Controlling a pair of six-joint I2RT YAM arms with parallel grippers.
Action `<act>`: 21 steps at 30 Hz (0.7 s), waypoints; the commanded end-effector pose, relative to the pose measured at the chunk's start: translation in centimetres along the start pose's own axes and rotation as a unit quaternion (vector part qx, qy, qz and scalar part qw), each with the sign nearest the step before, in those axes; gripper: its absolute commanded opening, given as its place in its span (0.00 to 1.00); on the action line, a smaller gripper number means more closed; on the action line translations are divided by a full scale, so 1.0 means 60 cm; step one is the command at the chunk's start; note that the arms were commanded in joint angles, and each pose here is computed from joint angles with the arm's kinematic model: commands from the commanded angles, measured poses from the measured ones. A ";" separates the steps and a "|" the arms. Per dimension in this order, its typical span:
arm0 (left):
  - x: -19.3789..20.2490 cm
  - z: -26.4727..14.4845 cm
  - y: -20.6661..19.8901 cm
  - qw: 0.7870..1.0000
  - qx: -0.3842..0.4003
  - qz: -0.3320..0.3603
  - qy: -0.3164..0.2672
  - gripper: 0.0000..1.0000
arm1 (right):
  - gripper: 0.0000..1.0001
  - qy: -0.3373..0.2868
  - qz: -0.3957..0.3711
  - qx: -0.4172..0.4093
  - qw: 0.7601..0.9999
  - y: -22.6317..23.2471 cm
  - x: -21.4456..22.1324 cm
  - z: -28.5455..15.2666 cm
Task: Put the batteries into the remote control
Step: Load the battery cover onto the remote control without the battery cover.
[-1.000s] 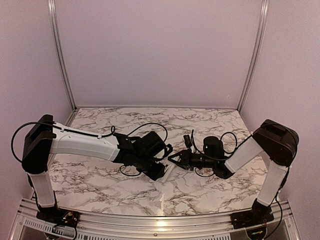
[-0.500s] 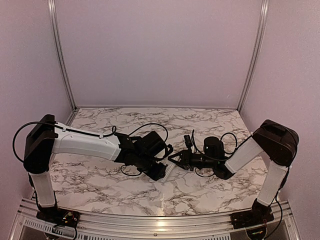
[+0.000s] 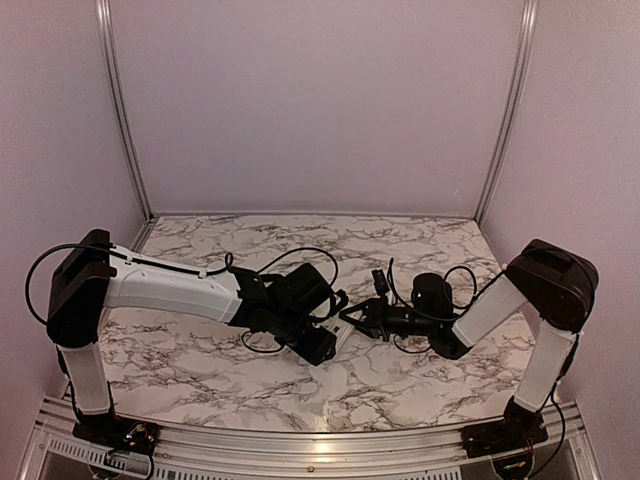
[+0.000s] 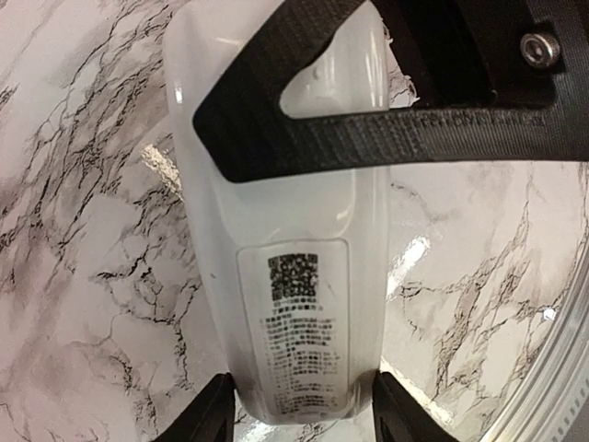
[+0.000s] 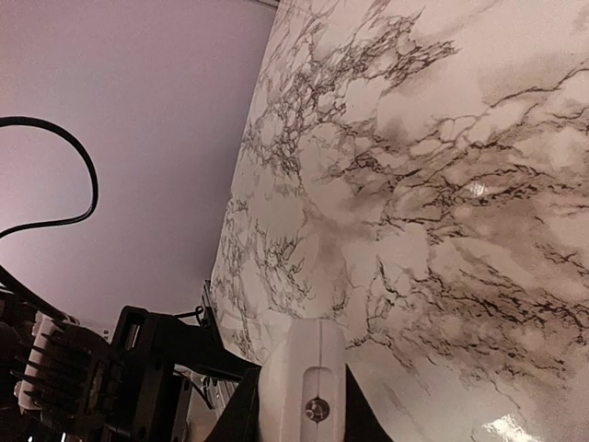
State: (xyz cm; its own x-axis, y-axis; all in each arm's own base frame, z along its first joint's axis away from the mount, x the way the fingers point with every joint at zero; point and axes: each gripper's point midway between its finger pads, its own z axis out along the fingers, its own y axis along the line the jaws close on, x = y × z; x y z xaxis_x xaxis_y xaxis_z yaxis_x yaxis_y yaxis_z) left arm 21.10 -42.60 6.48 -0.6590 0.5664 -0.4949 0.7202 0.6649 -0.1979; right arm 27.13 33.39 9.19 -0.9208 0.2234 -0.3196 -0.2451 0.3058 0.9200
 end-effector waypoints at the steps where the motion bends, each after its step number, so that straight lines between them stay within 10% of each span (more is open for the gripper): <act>1: 0.004 -0.011 0.000 1.000 0.010 0.004 -0.006 0.57 | 0.00 -0.009 -0.017 -0.059 0.998 0.047 -0.018 -0.005; 10: -0.034 -0.085 -0.027 0.995 0.054 0.034 -0.076 0.98 | 0.00 -0.001 -0.015 -0.061 0.998 0.043 -0.015 -0.012; 21: -0.059 -0.175 -0.009 0.974 0.161 -0.013 -0.160 0.99 | 0.00 0.014 -0.035 -0.105 0.994 0.081 -0.015 -0.018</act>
State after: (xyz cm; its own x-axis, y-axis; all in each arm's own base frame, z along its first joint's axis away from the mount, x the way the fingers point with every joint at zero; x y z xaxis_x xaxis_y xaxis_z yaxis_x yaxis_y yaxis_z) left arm 20.72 -39.95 15.61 -0.6033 0.4050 -0.6870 0.7672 0.5301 -0.3612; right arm 26.58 33.47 11.27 -0.9274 0.1876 -0.3237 -0.2842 0.2095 0.9356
